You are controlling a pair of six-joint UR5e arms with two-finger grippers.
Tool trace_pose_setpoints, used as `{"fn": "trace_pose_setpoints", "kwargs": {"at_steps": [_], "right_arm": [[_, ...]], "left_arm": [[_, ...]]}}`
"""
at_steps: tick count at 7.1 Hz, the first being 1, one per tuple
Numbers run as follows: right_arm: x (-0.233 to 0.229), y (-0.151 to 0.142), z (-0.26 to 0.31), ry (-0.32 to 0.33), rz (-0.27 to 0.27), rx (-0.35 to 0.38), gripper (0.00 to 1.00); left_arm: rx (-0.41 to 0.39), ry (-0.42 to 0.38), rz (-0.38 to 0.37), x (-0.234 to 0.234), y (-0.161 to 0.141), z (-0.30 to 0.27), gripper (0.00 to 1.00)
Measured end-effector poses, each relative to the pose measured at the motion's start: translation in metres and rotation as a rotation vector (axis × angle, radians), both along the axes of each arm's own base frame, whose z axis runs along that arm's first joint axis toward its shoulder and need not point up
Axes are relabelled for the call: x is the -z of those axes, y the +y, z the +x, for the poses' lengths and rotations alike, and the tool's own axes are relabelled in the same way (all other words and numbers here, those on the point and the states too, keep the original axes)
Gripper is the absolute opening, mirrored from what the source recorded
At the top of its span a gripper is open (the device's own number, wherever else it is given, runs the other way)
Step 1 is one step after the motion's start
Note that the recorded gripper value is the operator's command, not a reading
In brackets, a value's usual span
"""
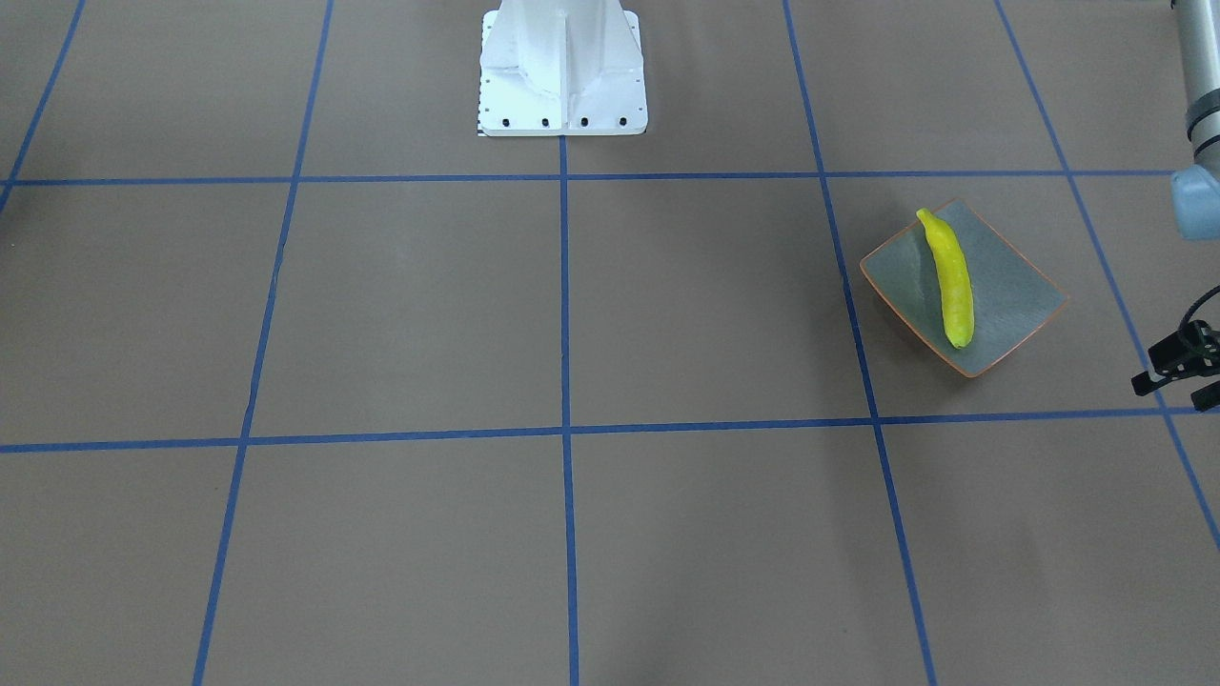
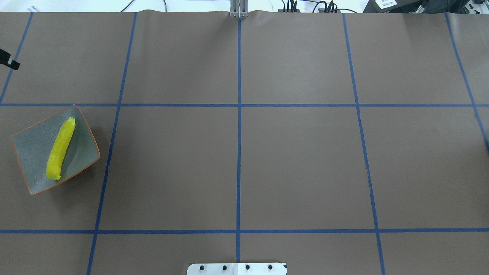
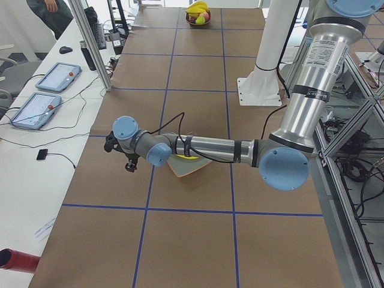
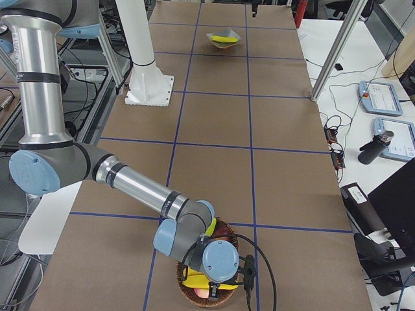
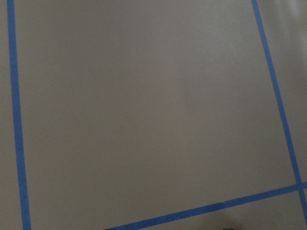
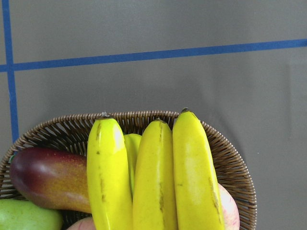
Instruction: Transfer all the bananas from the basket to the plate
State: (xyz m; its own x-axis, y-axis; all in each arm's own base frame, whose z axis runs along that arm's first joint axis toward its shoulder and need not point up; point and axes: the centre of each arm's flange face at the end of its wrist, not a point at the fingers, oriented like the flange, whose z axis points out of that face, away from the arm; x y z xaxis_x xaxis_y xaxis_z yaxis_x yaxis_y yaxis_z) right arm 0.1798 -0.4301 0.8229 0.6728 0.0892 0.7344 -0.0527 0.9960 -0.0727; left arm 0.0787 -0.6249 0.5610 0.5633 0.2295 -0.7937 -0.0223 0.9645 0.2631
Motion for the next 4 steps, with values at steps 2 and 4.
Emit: {"fn": "trace_pose_setpoints", "kwargs": {"at_steps": [2,4], "right_arm": [[-0.026,0.015,0.000,-0.068,-0.033,-0.020,0.96],[-0.048,0.024,0.000,-0.111,-0.053,-0.020,0.92]], "left_arm": [[-0.002,-0.006,0.011,0.001,-0.001,-0.003,0.80],[0.001,-0.006,0.023,0.006,-0.001,-0.004,0.80]]}}
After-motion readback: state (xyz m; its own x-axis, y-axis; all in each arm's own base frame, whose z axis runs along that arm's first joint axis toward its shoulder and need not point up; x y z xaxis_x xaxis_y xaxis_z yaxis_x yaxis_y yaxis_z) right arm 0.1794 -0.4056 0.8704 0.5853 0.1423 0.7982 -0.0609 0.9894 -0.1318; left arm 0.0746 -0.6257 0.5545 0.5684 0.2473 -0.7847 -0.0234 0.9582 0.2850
